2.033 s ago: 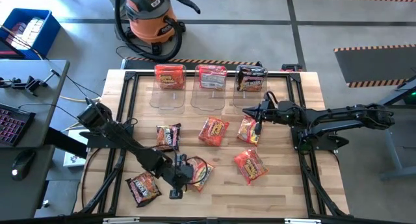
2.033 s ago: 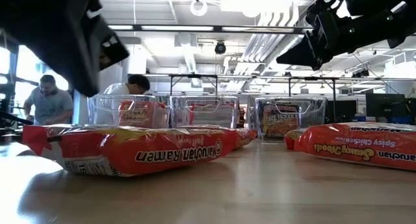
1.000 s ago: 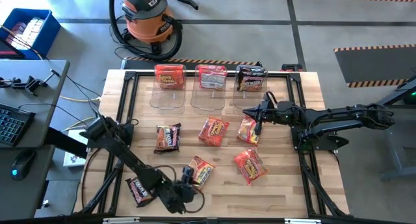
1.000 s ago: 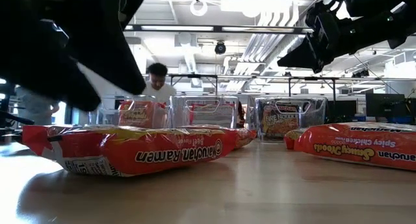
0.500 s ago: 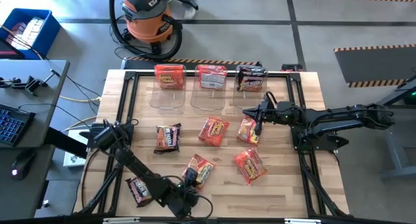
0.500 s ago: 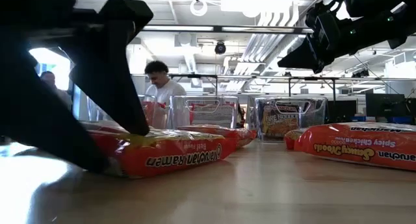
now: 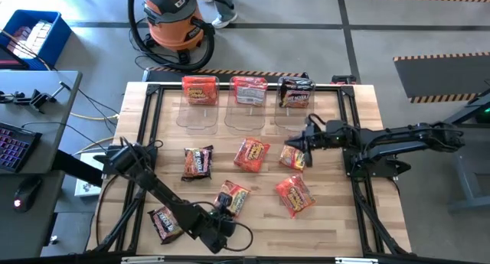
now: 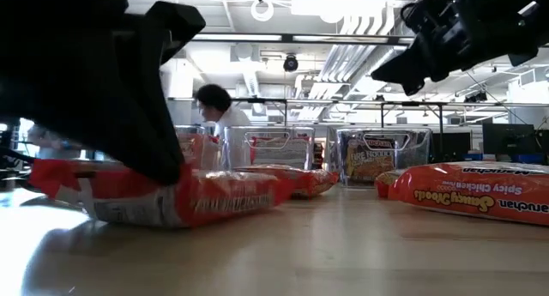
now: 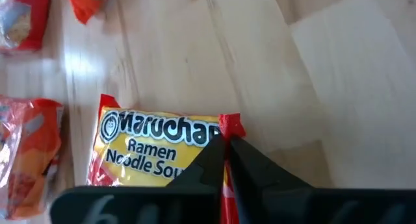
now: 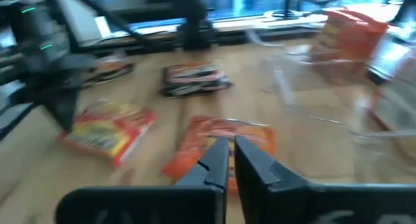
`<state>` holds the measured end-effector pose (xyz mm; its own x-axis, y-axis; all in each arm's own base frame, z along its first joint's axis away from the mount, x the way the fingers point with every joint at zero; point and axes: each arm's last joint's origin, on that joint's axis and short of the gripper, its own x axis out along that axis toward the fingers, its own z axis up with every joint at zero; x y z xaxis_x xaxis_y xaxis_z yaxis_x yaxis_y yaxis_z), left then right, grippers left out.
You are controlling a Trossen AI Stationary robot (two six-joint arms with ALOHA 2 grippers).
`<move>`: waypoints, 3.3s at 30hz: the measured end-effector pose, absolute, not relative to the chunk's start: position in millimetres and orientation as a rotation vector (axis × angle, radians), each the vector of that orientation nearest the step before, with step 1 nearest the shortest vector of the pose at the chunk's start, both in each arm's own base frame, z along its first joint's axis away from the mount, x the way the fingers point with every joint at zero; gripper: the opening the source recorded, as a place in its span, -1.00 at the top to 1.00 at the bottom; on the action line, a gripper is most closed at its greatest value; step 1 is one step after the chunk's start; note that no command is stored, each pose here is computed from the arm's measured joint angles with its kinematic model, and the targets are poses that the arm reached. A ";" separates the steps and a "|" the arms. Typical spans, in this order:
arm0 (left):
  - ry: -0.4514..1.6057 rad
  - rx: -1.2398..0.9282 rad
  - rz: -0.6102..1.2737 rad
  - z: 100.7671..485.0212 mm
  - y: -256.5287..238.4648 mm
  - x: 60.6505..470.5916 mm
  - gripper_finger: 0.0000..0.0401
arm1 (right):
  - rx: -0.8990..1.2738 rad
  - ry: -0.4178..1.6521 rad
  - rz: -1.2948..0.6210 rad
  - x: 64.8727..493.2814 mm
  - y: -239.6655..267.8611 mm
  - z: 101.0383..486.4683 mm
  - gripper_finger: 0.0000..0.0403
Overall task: Sort Maruchan noodles
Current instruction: Put the red noodle pack into the middle transparent bin
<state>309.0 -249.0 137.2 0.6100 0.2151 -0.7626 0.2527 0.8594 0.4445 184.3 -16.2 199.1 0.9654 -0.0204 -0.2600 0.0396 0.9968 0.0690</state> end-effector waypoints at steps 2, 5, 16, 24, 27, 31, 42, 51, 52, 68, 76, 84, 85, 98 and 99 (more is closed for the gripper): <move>0.911 0.519 -0.011 146.5 -247.9 307.9 0.98 | 0.052 0.264 0.020 184.7 -8.8 199.1 0.85; 0.860 0.451 0.033 163.7 -245.7 306.5 0.99 | 0.011 0.276 0.110 186.1 7.2 197.0 0.63; 0.748 0.351 0.209 190.0 -237.5 299.8 1.00 | -0.103 0.273 0.198 212.8 64.1 174.2 -0.37; 0.694 0.320 0.280 199.2 -233.5 298.9 1.00 | -0.247 0.320 0.251 269.9 93.9 188.9 -0.47; 0.677 0.314 0.311 199.6 -232.5 298.9 1.00 | -0.271 0.374 0.292 292.8 99.1 187.5 -0.47; 0.661 0.300 0.344 199.8 -231.5 298.5 1.00 | -0.243 0.421 0.363 317.6 103.5 178.7 -0.47; 0.647 0.307 0.365 200.5 -229.7 299.8 1.00 | -0.273 0.433 0.370 365.8 105.3 155.8 -0.47; 0.660 0.306 0.415 203.8 -215.8 304.8 1.00 | -0.216 0.437 0.471 385.7 91.2 146.0 -0.35; 0.668 0.301 0.415 205.0 -213.5 305.0 1.00 | -0.216 0.440 0.469 386.0 90.6 144.8 -0.31; 0.565 0.283 0.477 208.9 -222.0 300.3 1.00 | -0.160 0.410 0.432 390.4 80.6 145.9 0.08; 0.510 0.278 0.517 212.5 -224.1 297.5 1.00 | -0.056 0.381 0.409 396.1 81.4 135.6 0.08; 0.442 0.271 0.540 213.9 -235.5 286.5 1.00 | 0.006 0.319 0.405 401.5 83.8 126.4 0.08; 0.439 0.269 0.540 213.8 -236.3 285.3 1.00 | 0.006 0.318 0.405 401.5 83.8 126.6 0.08; 0.441 0.220 0.577 210.8 -233.0 279.4 0.92 | 0.031 0.332 0.406 401.4 82.9 125.7 0.38; 0.450 0.236 0.571 210.7 -233.1 278.9 0.89 | 0.029 0.332 0.409 401.4 83.0 125.7 0.42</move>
<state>278.9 -233.1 210.7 0.7482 0.5679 -0.3432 -0.4668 0.8180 0.3361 401.4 83.0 125.7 0.8644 0.3953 -0.3108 -0.3860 0.9177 0.0937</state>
